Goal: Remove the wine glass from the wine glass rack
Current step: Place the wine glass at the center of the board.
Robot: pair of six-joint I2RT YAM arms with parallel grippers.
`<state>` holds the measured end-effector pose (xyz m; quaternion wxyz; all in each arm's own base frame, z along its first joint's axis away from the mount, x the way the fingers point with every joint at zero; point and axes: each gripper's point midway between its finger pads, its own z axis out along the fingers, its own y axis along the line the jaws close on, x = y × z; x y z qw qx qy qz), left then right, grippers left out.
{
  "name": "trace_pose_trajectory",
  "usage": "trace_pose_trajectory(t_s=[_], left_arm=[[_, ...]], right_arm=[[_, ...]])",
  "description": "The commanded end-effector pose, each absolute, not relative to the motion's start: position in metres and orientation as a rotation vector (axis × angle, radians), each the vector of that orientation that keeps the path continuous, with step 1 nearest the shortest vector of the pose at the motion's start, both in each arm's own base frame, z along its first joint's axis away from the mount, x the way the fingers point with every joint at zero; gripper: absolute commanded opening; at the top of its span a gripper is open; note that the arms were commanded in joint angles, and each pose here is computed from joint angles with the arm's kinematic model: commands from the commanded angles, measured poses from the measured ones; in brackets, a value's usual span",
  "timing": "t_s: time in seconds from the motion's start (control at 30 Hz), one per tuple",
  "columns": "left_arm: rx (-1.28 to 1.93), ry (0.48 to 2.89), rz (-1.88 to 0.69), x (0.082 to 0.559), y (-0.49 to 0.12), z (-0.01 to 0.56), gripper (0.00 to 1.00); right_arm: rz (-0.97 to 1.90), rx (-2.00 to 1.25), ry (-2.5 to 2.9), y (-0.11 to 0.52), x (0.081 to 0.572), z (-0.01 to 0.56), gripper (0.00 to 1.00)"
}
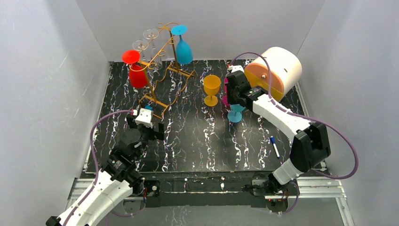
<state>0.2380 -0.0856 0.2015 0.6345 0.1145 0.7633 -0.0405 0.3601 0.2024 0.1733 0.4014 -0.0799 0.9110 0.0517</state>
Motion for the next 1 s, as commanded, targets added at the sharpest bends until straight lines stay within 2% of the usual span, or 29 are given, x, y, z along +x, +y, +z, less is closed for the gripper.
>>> trace_pose_trajectory(t_s=[0.0,0.17,0.5,0.57,0.63,0.97], left_arm=[[0.224,1.727,-0.082,0.24,-0.081,0.218,0.98],[0.204,1.725,-0.068,0.24,-0.078,0.218,0.98],[0.238,1.752,-0.109,0.241,-0.088,0.21,0.98],[0.249,1.756,-0.109,0.242,-0.09,0.209,0.98],[0.258,1.768,-0.095,0.242,-0.089,0.206,0.98],[0.318,1.803,-0.025,0.243,-0.084,0.201,0.98]], right_arm=[[0.113,-0.192,2.288,0.198,0.373,0.174,0.01],[0.187,-0.167,2.288,0.194,0.377,0.176,0.01],[0.215,-0.194,2.34,0.193,0.379,0.178,0.08],[0.21,-0.216,2.351,0.193,0.377,0.179,0.08],[0.233,-0.259,2.348,0.195,0.375,0.182,0.01],[0.264,-0.333,2.34,0.202,0.377,0.184,0.04]])
